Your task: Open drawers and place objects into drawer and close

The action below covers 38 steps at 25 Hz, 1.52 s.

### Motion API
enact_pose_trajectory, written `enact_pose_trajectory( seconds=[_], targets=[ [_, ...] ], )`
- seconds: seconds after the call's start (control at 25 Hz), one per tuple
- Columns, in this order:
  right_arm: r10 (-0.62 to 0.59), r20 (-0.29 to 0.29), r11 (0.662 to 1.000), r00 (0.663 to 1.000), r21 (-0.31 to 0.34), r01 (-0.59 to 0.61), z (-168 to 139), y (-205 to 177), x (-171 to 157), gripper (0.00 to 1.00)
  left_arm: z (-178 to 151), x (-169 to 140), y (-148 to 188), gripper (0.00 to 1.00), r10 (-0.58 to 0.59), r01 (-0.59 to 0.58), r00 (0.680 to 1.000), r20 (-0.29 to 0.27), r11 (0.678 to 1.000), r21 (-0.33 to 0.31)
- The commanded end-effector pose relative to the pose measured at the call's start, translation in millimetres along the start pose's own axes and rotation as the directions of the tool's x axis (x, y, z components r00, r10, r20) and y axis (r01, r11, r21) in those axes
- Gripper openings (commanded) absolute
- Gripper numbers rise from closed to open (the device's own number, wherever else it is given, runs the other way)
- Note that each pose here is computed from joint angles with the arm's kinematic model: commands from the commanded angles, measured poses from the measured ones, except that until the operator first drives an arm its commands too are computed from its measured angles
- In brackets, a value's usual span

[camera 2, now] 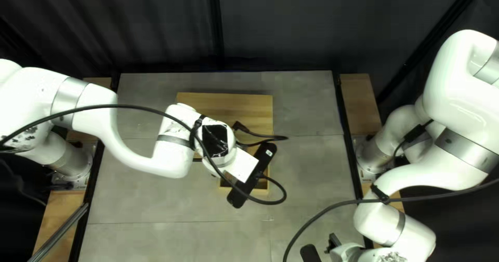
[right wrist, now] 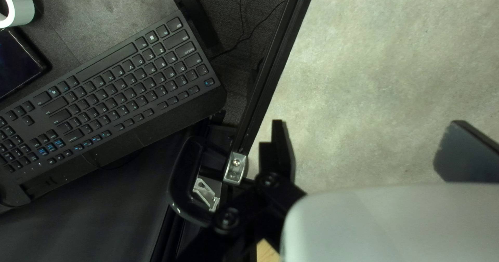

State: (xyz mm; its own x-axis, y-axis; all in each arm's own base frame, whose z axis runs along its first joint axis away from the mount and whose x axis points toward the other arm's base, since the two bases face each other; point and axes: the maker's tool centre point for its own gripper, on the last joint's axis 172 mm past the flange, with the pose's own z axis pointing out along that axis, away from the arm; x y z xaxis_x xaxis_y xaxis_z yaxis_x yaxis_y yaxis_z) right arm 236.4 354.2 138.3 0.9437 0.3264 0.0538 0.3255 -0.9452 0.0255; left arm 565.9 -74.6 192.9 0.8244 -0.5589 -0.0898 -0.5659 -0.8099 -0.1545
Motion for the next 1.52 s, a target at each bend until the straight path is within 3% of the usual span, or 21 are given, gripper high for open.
enact_pose_trajectory(
  seconds=[0.04,0.08,0.12,0.16,0.32,0.36,0.4,0.44,0.72,1.0,1.28,1.52],
  targets=[
    [0.0,0.0,1.0,1.0,0.0,0.0,0,0,0,1.0,0,1,-5,0.1,0.004,-0.004,1.0,0.002,1.0,-0.003],
    [0.0,0.0,1.0,1.0,0.0,0.0,0,0,0,1.0,-1,1,-6,0.13,0.003,-0.003,1.0,0.004,1.0,-0.003],
    [0.0,0.0,1.0,1.0,0.0,0.0,0,0,0,1.0,-1,1,-7,0.32,0.003,-0.003,1.0,0.003,1.0,-0.003],
    [0.0,0.0,1.0,1.0,0.0,0.0,0,0,0,1.0,-2,1,-7,0.38,0.001,-0.001,1.0,0.004,1.0,-0.004],
    [0.0,0.0,1.0,1.0,0.0,0.0,0,0,0,1.0,1,0,-8,0.48,-0.008,0.008,1.0,0.009,1.0,-0.009],
    [0.0,0.0,1.0,1.0,0.0,0.0,0,0,0,1.0,2,0,-8,0.67,-0.01,0.01,1.0,0.01,1.0,-0.01],
    [0.0,0.0,1.0,1.0,0.0,0.0,0,0,0,1.0,3,-1,-8,0.92,-0.014,0.014,1.0,0.01,1.0,-0.014],
    [0.0,0.0,1.0,1.0,0.0,0.0,0,0,0,1.0,3,-2,-9,1.0,-0.019,0.02,1.0,0.009,1.0,-0.018],
    [0.0,0.0,1.0,1.0,0.0,0.0,0,0,0,1.0,-2,-6,-12,1.0,-0.051,0.051,0.999,-0.002,0.998,-0.031],
    [0.0,0.0,1.0,1.0,0.0,0.0,0,0,0,1.0,-31,-9,7,1.0,-0.013,0.013,1.0,-0.009,1.0,-0.013],
    [0.0,0.0,1.0,1.0,0.0,0.0,0,0,0,1.0,-44,-17,69,1.0,0.082,-0.082,0.997,-0.003,0.996,-0.034],
    [0.0,0.0,1.0,1.0,0.0,0.0,0,0,0,1.0,-37,-6,157,1.0,0.216,-0.214,0.976,0.029,0.975,-0.062]
  ],
)
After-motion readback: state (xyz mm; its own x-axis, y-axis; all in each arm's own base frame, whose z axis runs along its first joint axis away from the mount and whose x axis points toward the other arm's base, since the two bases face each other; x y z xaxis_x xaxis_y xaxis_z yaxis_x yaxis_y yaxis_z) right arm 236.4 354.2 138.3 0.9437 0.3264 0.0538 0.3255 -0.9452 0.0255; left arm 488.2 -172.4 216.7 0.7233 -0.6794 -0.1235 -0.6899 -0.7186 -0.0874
